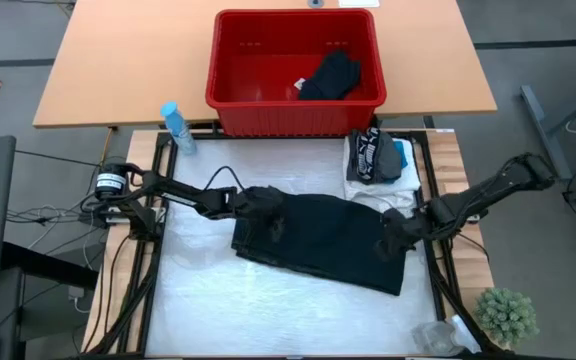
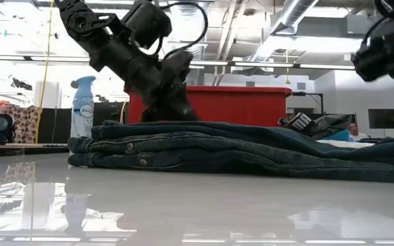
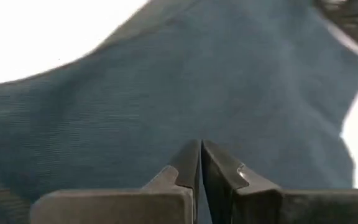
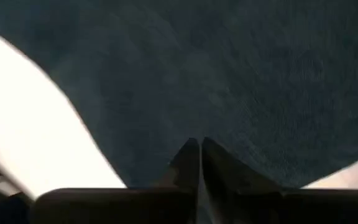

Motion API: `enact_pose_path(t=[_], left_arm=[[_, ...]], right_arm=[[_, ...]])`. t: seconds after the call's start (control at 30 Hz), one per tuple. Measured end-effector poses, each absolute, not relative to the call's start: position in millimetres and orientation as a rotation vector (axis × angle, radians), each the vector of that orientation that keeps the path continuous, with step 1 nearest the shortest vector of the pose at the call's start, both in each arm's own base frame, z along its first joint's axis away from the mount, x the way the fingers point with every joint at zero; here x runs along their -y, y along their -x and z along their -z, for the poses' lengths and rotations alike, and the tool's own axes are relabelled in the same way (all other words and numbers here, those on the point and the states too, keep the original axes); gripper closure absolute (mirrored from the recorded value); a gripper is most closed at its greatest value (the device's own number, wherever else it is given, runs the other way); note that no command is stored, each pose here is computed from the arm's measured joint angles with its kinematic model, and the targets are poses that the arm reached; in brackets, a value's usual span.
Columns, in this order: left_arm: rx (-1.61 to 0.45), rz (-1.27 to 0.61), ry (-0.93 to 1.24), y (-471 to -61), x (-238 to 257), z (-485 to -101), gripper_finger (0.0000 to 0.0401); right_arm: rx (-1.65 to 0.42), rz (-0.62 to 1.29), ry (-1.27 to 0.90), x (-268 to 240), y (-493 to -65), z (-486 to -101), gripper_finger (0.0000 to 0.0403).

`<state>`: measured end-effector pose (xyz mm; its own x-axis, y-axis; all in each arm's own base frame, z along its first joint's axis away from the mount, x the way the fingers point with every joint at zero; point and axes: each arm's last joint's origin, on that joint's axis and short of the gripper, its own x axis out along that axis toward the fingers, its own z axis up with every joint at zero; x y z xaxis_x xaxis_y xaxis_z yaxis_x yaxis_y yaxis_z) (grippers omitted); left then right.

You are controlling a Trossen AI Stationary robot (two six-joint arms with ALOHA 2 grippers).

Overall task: Fold laundry
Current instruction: Fold the blue pants

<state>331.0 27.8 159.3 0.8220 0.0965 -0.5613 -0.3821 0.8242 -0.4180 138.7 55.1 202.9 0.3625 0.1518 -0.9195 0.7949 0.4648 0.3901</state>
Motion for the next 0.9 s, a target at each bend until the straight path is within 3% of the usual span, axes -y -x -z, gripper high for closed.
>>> enact_pose_path(t=[0.17, 0.43, 0.7, 0.9], left_arm=[[-0.616, -0.382, 0.5, -325, -34, -152, 0.0398], [-0.815, -0.507, 0.425, -304, -34, -132, 0.0401], [-0.866, -0.619, 0.58, -278, -28, -109, 0.0401], [-0.829, -0.641, 0.65, -277, -28, -127, 0.0401]], right_arm=[[-1.252, 0.607, -0.978, -68, -149, -183, 0.039], [-1.397, 0.611, -0.941, -79, -163, -160, 0.0376], [-1.37, 0.556, -0.96, -84, -172, -156, 0.0383], [-1.412, 0.606, -0.932, -80, -167, -155, 0.0381]])
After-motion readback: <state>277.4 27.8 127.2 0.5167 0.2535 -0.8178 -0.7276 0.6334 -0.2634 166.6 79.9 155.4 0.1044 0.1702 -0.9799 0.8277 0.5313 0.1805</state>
